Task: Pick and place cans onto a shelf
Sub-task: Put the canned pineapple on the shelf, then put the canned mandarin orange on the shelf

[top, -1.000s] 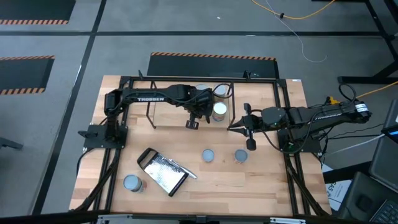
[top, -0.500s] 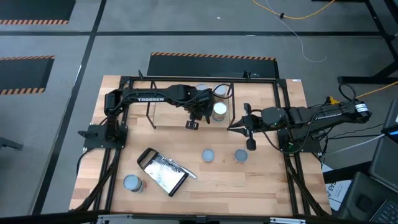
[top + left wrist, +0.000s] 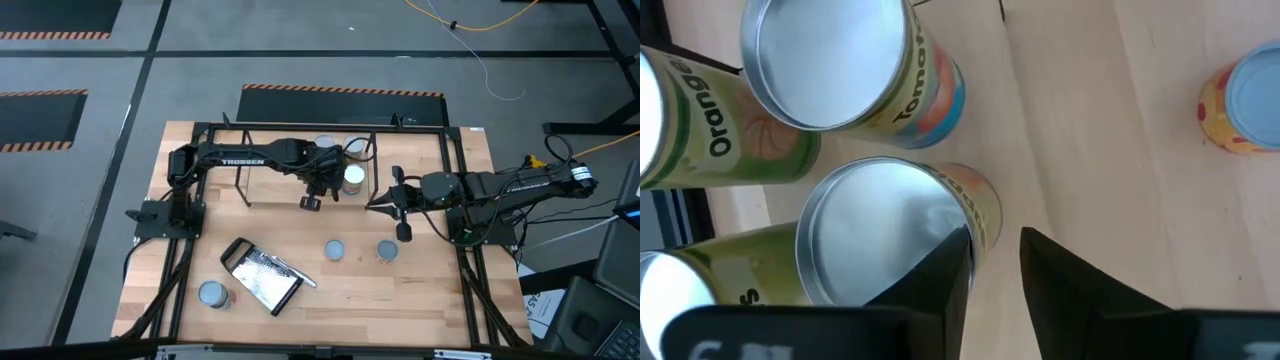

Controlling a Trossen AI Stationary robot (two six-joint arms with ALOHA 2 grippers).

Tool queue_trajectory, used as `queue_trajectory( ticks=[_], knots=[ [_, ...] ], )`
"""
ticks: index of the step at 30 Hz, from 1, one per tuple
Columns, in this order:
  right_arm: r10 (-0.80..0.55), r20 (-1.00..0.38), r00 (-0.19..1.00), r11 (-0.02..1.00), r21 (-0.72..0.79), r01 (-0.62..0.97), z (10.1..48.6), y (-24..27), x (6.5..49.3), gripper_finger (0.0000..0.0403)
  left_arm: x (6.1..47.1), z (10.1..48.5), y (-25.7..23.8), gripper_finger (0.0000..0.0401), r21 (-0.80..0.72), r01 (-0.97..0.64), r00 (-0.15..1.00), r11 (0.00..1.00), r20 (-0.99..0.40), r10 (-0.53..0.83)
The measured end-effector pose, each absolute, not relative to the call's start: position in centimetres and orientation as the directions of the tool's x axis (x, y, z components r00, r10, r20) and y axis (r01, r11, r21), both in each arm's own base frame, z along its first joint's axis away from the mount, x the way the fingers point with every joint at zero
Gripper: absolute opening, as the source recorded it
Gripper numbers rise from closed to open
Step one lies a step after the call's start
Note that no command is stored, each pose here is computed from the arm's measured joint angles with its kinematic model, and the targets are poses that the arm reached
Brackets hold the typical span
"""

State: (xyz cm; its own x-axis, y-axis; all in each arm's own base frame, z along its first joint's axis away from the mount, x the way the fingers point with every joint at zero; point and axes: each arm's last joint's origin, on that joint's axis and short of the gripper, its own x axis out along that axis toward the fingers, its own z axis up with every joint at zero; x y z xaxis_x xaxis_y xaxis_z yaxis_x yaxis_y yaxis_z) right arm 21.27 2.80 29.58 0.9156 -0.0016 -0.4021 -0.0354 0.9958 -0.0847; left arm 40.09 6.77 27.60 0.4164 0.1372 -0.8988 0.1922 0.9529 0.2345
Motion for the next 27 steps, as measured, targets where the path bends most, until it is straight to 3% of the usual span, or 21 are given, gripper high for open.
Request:
queue_trajectory(
  ticks=[10,21,27],
  knots=[
    [-0.002,-0.407,0.913,0.996,-0.085,-0.035,29.5,2.8,21.2,0.0045,39.6,29.0,6.8,0.0085,0.284,0.161,0.44,0.945,-0.878,0.189],
    [-0.004,-0.434,0.901,0.995,-0.088,-0.038,29.3,2.8,21.1,0.0045,36.9,33.2,4.8,0.0083,0.165,0.168,0.412,0.972,-0.907,0.083],
    [-0.005,-0.439,0.898,0.995,-0.09,-0.039,29.2,2.8,21.1,0.0045,33.6,36.2,2.1,0.0083,0.08,0.046,0.398,0.996,-0.916,0.055]
  ],
)
